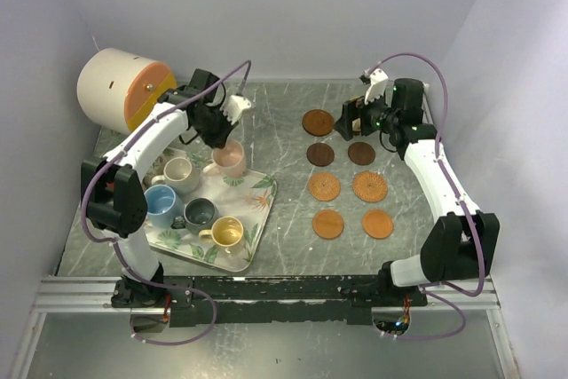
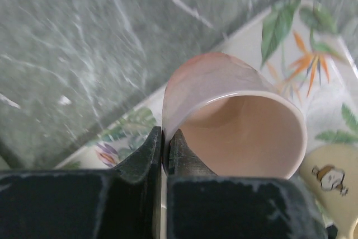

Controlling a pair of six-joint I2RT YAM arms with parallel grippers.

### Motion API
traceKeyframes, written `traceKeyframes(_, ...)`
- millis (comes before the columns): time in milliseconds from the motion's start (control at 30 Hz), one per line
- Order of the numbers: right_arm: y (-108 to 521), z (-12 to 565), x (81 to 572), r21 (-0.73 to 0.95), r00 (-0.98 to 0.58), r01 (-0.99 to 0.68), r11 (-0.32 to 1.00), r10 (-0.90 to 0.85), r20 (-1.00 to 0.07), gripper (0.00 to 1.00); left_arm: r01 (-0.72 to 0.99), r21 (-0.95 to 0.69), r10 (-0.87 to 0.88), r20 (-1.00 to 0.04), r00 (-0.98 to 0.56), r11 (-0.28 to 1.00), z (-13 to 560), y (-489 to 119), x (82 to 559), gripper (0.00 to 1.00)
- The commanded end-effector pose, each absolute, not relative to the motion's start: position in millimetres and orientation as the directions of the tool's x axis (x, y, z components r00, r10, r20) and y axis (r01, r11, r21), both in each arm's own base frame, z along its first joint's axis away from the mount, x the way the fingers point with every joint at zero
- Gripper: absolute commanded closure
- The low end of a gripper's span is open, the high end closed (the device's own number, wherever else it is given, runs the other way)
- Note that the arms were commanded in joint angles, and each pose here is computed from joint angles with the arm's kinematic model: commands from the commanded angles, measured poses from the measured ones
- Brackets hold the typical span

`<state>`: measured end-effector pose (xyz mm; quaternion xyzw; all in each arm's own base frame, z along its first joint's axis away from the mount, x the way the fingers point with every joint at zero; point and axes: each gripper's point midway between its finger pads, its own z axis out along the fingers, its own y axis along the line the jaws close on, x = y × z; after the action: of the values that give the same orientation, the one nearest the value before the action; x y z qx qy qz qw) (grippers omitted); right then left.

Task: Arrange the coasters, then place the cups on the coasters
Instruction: Pick up the cup from the tray.

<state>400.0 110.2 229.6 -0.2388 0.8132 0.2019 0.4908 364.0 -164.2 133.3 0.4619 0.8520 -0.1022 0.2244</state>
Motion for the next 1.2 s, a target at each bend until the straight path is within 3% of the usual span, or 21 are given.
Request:
traceKeyframes(0, 132, 256, 410, 0.075, -0.348, -0.575, 0.815, -0.161, -0.924, 0.08, 0.776, 0.04, 0.6, -0.66, -0.453, 0.63, 185, -208, 401, 0.93)
traceKeyframes(167, 168, 265, 420, 0.085, -0.334, -0.568, 0.819, -0.135, -0.933, 0.1, 0.713, 0.026, 0.466, -0.774, -0.429, 0.7, 214, -244, 431, 0.93)
traceKeyframes(367, 211, 262, 426, 0.138, -0.366, -0.572, 0.808, -0.101, -0.925, 0.15, 0.626, -0.047, 0.307, -0.841, -0.446, 0.778, 229, -288, 444, 0.93)
traceKeyframes(567, 219, 249, 437, 0.155, -0.415, -0.531, 0.833, -0.096, -0.905, 0.2, 0.545, -0.129, 0.158, -0.879, -0.449, 0.829, 242, -317, 447, 0.93)
traceKeyframes(800, 217, 233, 440, 0.129, -0.44, -0.497, 0.858, -0.12, -0.89, 0.25, 0.405, -0.101, 0.078, -0.913, -0.401, 0.909, 257, -325, 449, 0.93)
traceKeyframes(967, 217, 229, 443, 0.121, -0.446, -0.484, 0.867, -0.125, -0.886, 0.33, 0.362, -0.068, 0.082, -0.92, -0.382, 0.93, 259, -328, 448, 0.93)
traceKeyframes(1167, 212, 216, 452, 0.094, -0.472, -0.441, 0.893, -0.141, -0.87, 0.5, 0.329, -0.093, 0.048, -0.917, -0.396, 0.94, 259, -331, 450, 0.93)
